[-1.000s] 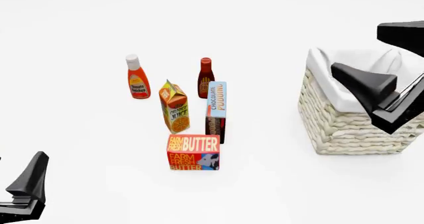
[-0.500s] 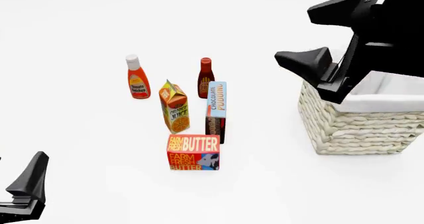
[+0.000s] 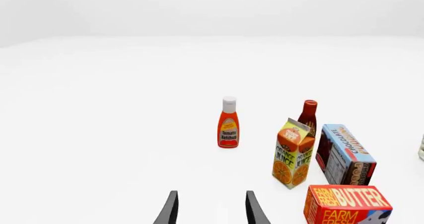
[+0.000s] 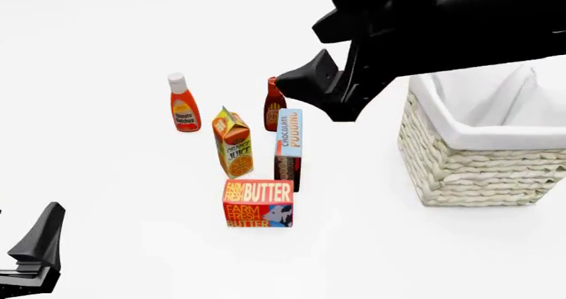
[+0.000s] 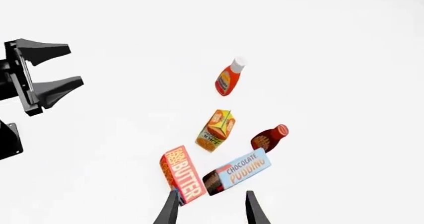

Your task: Pick the butter and place it in the basket.

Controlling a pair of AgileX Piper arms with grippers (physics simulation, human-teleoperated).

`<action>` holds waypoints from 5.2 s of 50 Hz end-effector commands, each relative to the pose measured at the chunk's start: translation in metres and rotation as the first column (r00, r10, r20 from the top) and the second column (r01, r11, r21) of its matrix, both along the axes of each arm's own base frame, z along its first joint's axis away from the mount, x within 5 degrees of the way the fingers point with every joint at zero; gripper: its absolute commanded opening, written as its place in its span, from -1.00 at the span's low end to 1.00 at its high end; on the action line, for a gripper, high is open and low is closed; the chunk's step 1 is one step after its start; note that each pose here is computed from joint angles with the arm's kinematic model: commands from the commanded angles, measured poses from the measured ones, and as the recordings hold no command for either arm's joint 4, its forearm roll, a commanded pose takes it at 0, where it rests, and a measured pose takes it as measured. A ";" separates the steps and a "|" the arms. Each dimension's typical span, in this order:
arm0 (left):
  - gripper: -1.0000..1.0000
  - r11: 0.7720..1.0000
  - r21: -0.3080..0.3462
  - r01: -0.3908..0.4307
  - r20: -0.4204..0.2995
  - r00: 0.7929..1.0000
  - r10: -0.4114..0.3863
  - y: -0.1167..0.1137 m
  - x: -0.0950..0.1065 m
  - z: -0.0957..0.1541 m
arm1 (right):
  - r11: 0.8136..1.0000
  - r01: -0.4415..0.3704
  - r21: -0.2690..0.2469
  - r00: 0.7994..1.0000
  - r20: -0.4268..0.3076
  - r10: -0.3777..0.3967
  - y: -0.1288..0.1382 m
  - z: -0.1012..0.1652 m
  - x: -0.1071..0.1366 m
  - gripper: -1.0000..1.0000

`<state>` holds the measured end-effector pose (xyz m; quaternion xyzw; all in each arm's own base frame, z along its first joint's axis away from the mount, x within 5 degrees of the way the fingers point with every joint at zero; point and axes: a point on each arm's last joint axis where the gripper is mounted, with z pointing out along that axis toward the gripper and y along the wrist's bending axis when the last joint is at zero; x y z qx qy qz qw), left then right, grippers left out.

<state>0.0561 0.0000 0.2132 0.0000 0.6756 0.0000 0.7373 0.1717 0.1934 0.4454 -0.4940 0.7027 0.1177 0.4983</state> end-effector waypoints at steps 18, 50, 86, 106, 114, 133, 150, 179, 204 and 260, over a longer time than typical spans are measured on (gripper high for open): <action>1.00 1.000 0.000 0.000 0.000 1.000 0.000 0.000 0.000 0.000 | 0.997 0.042 -0.063 0.982 -0.180 -0.053 0.040 0.014 0.029 1.00; 1.00 1.000 0.000 0.000 0.000 1.000 0.000 0.000 0.000 0.000 | 0.977 0.030 -0.211 0.963 -0.255 -0.085 0.099 -0.011 0.095 1.00; 1.00 1.000 0.000 0.000 0.000 1.000 0.000 0.000 0.000 0.000 | 0.873 -0.186 -0.450 0.933 -0.358 0.015 0.164 -0.123 0.110 1.00; 1.00 1.000 0.000 0.000 0.000 1.000 0.000 0.000 0.000 0.000 | 0.807 -0.277 -0.522 0.930 -0.356 0.089 0.160 -0.142 0.115 1.00; 1.00 1.000 0.000 0.000 0.000 1.000 0.000 0.000 0.000 0.000 | 0.810 -0.273 -0.520 0.933 -0.349 0.090 0.160 -0.141 0.118 1.00; 1.00 1.000 0.000 0.000 0.000 1.000 0.000 0.000 0.000 0.000 | 0.814 -0.270 -0.514 0.937 -0.335 0.099 0.166 -0.142 0.124 1.00; 1.00 1.000 0.000 0.000 0.000 1.000 0.000 0.000 0.000 0.000 | 0.816 -0.271 -0.511 0.935 -0.341 0.097 0.177 -0.152 0.126 1.00; 1.00 1.000 0.000 0.000 0.000 1.000 0.000 0.000 0.000 0.000 | 0.801 -0.297 -0.519 0.916 -0.391 0.086 0.200 -0.177 0.110 1.00; 1.00 1.000 0.000 0.000 0.000 1.000 0.000 0.000 0.000 0.000 | 0.780 -0.292 -0.554 0.900 -0.436 0.027 0.193 -0.210 0.128 1.00; 1.00 1.000 0.000 0.000 0.000 1.000 0.000 0.000 0.000 0.000 | 0.721 -0.308 -0.620 0.855 -0.513 -0.076 0.160 -0.270 0.167 1.00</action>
